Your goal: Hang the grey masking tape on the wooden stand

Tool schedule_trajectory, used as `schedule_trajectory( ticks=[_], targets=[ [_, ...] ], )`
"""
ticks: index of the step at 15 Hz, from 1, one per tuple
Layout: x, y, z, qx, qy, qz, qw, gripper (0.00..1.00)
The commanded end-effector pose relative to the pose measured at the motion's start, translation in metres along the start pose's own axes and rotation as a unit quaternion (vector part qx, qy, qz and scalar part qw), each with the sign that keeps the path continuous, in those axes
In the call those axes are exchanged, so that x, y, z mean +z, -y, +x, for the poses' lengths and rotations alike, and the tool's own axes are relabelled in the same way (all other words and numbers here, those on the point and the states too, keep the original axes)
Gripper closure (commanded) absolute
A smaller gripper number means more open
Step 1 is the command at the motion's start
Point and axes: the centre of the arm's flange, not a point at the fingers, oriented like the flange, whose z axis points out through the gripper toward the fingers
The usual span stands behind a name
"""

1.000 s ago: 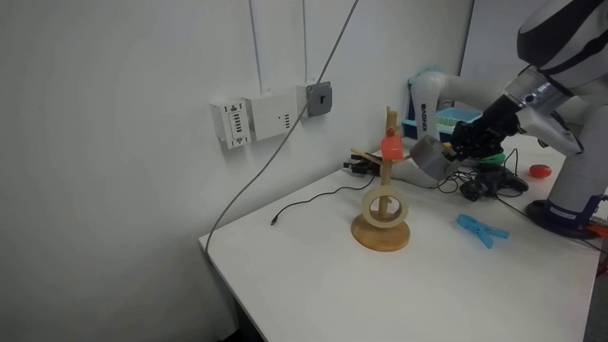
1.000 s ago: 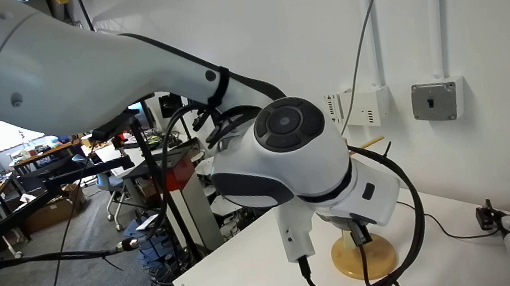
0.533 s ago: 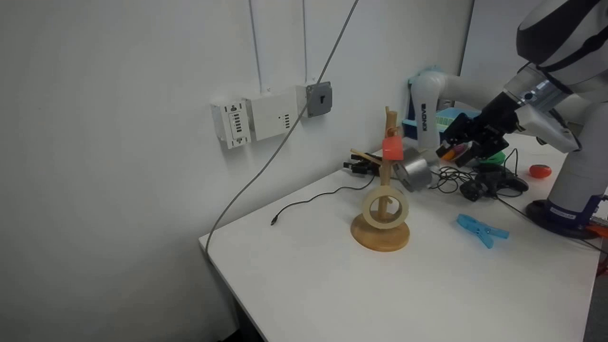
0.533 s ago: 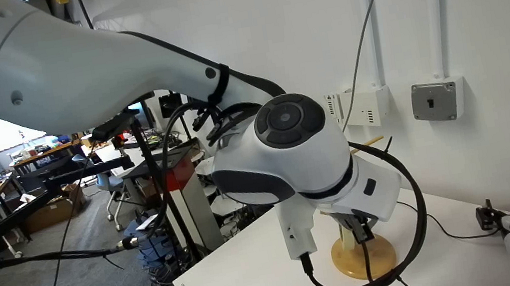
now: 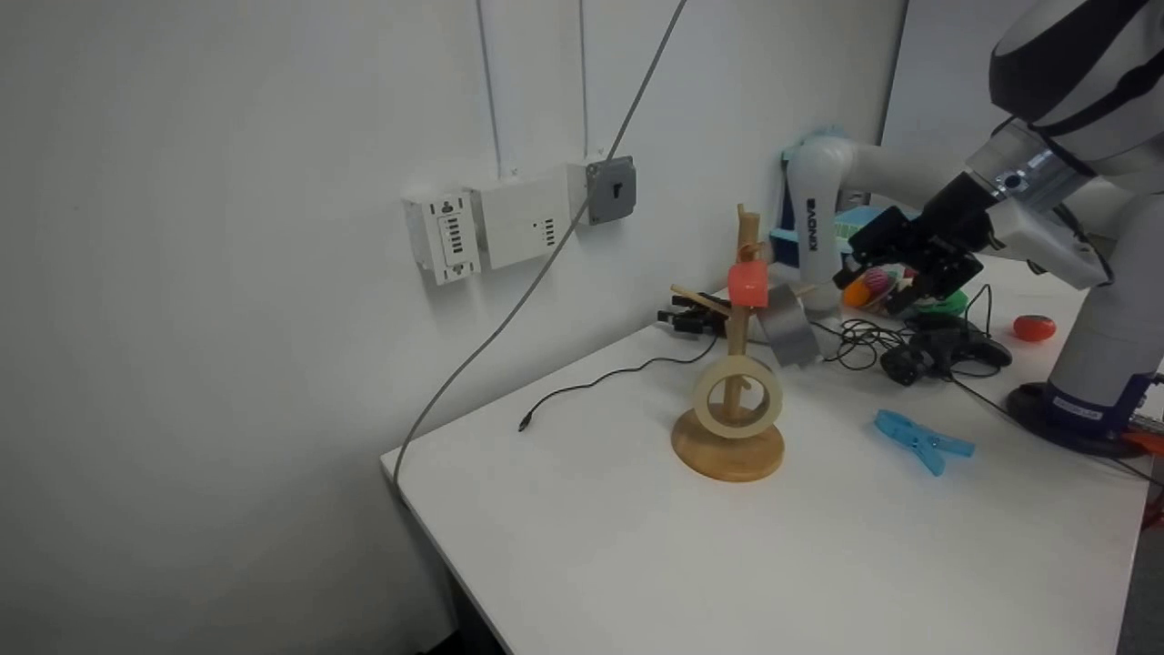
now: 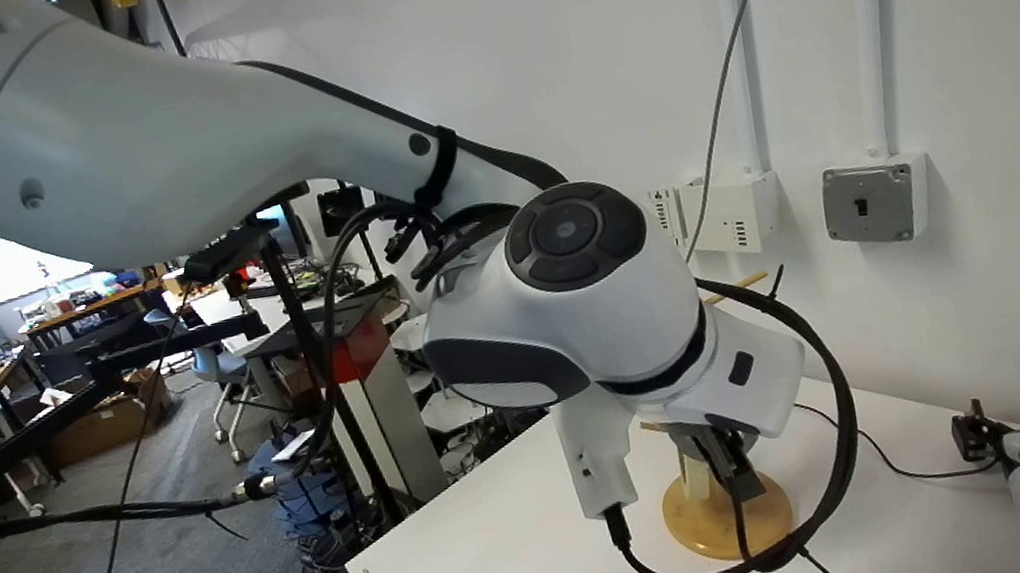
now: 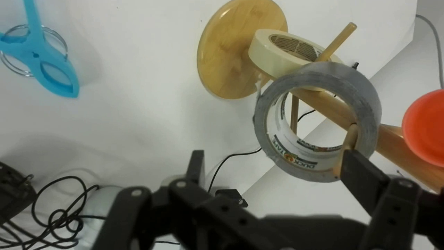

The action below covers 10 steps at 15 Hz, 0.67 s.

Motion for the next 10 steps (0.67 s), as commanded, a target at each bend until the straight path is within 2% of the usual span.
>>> schedule_trajectory(
  ticks=[1,5,10],
  targets=[
    [-0.022,-0.001,-0.006,-0.04,-0.024,-0.025,0.9986,0.0],
    [-0.051,0.001,-0.019,-0.091,-0.042,-0.044,0.994,0.0],
    [-0.089,0.014,-0.037,-0.136,-0.05,-0.028,0.9891,0.0]
  ],
)
